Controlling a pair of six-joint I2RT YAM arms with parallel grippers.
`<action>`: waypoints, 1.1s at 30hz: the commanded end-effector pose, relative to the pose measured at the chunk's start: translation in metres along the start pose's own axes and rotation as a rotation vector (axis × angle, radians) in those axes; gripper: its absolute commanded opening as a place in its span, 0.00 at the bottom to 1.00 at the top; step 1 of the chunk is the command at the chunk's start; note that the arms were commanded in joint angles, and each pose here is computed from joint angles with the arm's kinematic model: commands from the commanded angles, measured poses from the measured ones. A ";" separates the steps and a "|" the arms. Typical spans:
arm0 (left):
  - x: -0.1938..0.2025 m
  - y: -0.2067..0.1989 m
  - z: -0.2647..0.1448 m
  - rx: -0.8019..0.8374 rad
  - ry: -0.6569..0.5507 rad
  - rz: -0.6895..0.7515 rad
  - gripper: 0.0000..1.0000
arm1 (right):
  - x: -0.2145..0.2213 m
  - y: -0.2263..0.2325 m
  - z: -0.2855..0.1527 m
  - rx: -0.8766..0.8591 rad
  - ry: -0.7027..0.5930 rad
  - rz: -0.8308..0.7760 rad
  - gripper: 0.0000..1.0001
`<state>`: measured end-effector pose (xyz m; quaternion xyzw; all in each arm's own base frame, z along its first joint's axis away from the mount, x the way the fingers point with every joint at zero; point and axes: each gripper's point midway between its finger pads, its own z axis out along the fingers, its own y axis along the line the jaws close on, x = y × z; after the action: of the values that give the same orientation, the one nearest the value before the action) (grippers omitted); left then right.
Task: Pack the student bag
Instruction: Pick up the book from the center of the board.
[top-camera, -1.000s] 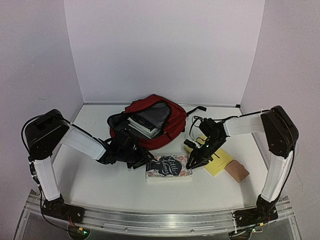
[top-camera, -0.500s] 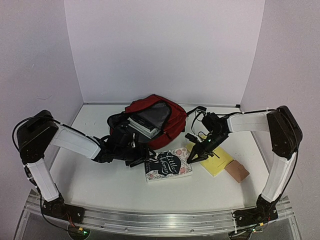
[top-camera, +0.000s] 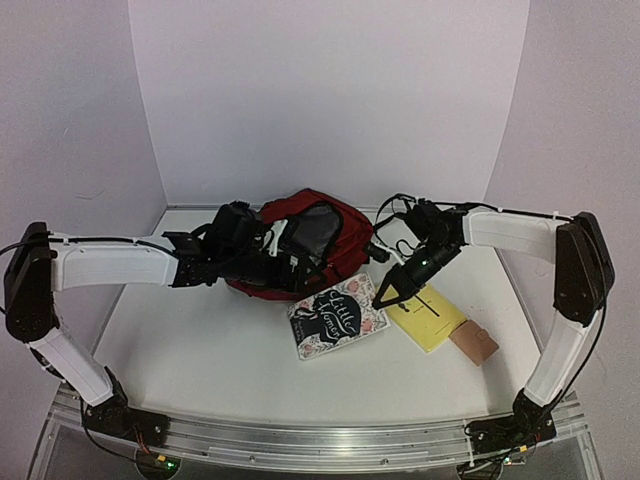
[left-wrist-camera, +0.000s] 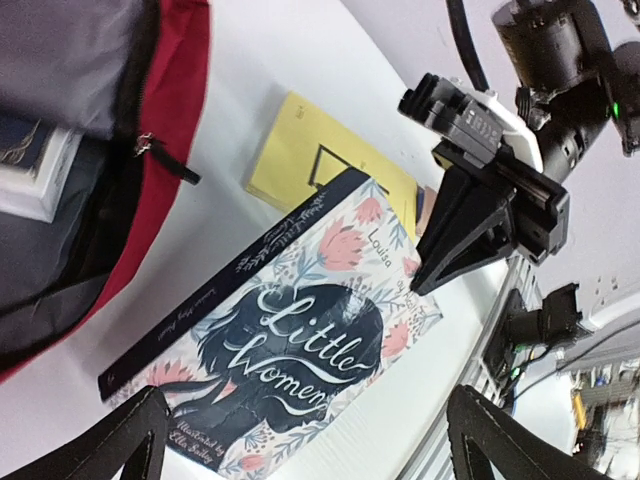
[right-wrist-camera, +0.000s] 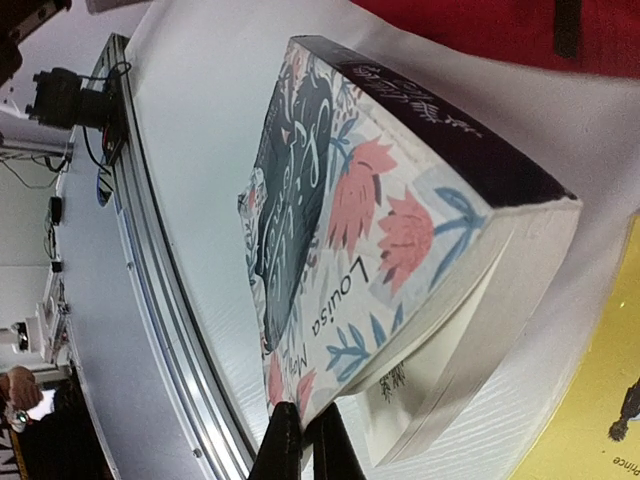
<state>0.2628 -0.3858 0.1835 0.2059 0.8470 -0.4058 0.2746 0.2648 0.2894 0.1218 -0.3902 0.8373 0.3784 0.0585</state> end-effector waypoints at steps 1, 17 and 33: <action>0.010 -0.012 0.013 0.067 0.121 0.178 0.97 | -0.013 0.031 -0.020 0.029 -0.006 -0.241 0.00; 0.032 -0.027 0.040 0.248 0.249 0.322 0.77 | -0.030 0.058 -0.026 0.109 0.006 -0.447 0.00; 0.016 -0.041 0.019 0.284 0.130 0.268 0.00 | -0.076 0.048 -0.060 0.179 -0.106 -0.303 0.60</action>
<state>0.2328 -0.4237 0.1485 0.3954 0.7816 -0.4410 0.1955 0.2616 0.2997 0.1657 -0.5342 0.7932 0.2668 0.1199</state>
